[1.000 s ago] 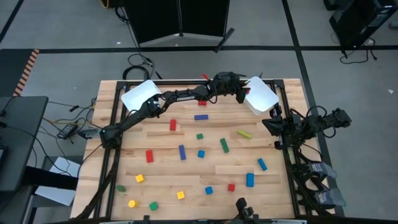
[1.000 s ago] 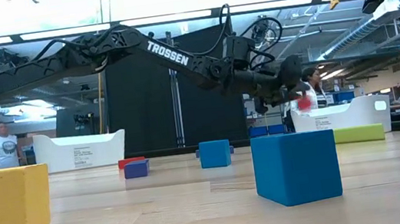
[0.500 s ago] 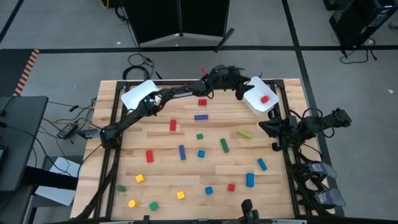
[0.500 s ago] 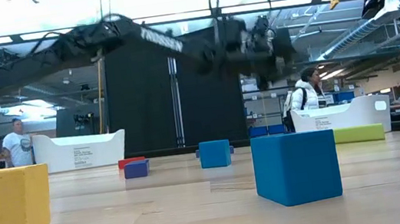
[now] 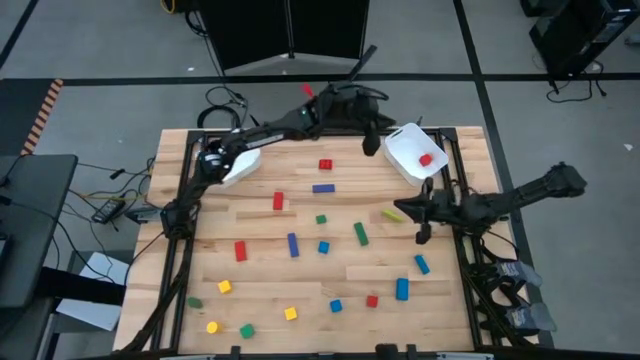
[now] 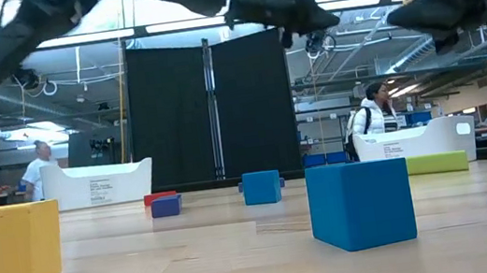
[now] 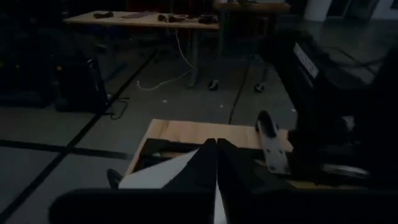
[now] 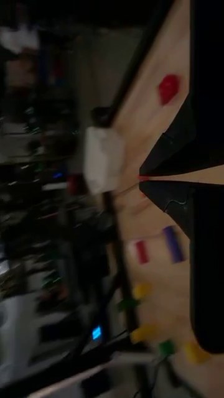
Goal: Sort blocks by size
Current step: Put the large light green block into the left white bin
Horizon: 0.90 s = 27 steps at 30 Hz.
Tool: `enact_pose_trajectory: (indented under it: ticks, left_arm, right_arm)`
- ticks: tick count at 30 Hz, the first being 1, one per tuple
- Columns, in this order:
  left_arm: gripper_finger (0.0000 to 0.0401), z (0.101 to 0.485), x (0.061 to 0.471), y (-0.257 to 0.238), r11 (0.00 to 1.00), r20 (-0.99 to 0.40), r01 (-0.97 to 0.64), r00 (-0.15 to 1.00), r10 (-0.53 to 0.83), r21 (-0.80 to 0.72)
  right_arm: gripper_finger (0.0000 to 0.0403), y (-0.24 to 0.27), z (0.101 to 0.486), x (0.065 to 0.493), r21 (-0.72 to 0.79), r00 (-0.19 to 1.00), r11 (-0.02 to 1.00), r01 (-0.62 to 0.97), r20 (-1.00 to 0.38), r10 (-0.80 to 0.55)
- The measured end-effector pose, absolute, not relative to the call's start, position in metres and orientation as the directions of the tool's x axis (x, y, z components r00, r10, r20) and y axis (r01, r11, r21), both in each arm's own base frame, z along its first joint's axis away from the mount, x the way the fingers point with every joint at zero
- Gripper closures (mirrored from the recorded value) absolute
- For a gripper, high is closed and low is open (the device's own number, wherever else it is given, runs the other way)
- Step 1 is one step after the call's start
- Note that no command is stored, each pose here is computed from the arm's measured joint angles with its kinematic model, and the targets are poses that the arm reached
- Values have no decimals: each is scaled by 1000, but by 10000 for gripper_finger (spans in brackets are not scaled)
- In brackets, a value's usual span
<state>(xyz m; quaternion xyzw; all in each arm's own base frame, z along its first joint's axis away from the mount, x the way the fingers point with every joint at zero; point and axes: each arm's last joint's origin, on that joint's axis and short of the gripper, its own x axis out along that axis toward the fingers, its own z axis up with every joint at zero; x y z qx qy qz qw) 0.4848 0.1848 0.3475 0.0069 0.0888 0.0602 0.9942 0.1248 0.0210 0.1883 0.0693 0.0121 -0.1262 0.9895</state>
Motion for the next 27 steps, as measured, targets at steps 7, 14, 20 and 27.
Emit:
enact_pose_trajectory:
  ticks: [7,14,20,27]
  left_arm:
    - [390,355,418,145,980,-130,-197,971,199,30]
    - [391,338,315,92,957,-77,-287,956,284,-39]
    - [390,313,246,55,946,-35,-301,954,299,-122]
    - [390,286,198,33,936,0,-309,950,313,-166]
  right_arm:
    - [368,26,197,158,48,933,951,306,-217,-289]
    - [361,27,202,183,-46,782,913,405,-500,-372]
    - [310,32,205,192,-93,608,911,401,-717,-340]
    - [222,34,182,188,-89,432,913,399,-860,-272]
